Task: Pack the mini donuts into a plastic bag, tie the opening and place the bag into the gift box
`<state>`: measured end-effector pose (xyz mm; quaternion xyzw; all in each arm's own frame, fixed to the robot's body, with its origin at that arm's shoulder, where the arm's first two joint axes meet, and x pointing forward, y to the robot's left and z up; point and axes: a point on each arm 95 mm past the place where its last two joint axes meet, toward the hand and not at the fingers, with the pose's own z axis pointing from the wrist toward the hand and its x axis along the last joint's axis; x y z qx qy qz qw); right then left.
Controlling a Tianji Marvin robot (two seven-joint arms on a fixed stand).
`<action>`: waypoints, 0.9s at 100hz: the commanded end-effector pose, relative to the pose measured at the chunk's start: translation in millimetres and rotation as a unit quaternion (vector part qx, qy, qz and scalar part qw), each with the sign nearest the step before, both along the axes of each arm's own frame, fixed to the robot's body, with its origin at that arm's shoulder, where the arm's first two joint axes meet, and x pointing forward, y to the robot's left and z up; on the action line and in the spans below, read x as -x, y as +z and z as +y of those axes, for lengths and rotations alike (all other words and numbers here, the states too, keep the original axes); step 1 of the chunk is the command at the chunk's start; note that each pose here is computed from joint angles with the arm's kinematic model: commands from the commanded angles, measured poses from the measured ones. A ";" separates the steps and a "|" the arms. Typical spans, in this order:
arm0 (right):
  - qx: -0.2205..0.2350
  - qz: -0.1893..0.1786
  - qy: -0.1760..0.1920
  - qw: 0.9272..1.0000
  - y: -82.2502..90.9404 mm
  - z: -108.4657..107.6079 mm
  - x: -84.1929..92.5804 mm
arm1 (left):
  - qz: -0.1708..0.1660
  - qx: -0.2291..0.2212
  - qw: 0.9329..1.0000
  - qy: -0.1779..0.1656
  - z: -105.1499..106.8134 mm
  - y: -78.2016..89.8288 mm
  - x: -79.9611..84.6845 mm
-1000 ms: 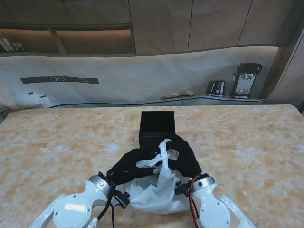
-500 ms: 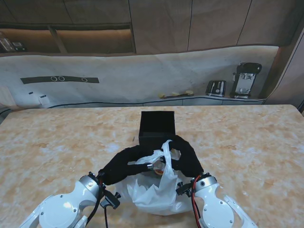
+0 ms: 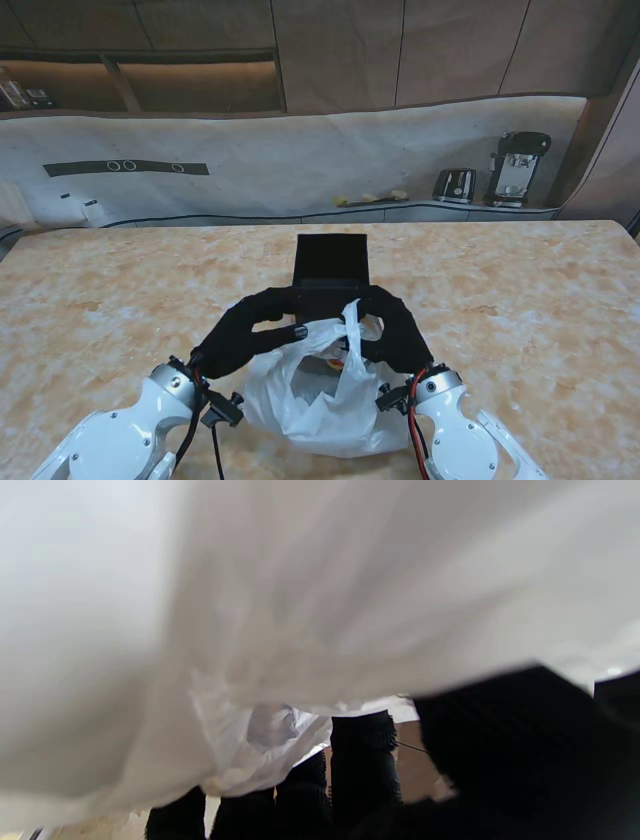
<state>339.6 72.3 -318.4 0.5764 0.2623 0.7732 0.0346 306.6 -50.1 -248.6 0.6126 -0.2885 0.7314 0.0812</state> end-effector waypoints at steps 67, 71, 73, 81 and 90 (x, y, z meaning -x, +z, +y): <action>0.005 0.001 0.003 1.000 -1.4 -0.8 1.6 | 0.050 -0.077 0.995 -0.026 -15.7 -23.1 -26.1; 0.006 0.002 0.003 1.000 -1.9 -0.5 1.2 | 0.055 -0.071 0.995 -0.032 -17.3 -23.9 -24.4; 0.007 0.002 0.003 1.000 -2.3 -0.3 0.9 | 0.057 -0.067 0.996 -0.035 -18.0 -24.2 -23.6; 0.008 0.003 0.001 1.000 -3.2 0.6 0.0 | 0.061 -0.064 0.995 -0.051 -19.5 -25.5 -20.7; 0.009 0.002 -0.001 1.000 -3.8 1.3 -1.3 | 0.062 -0.067 0.994 -0.061 -20.9 -27.1 -18.6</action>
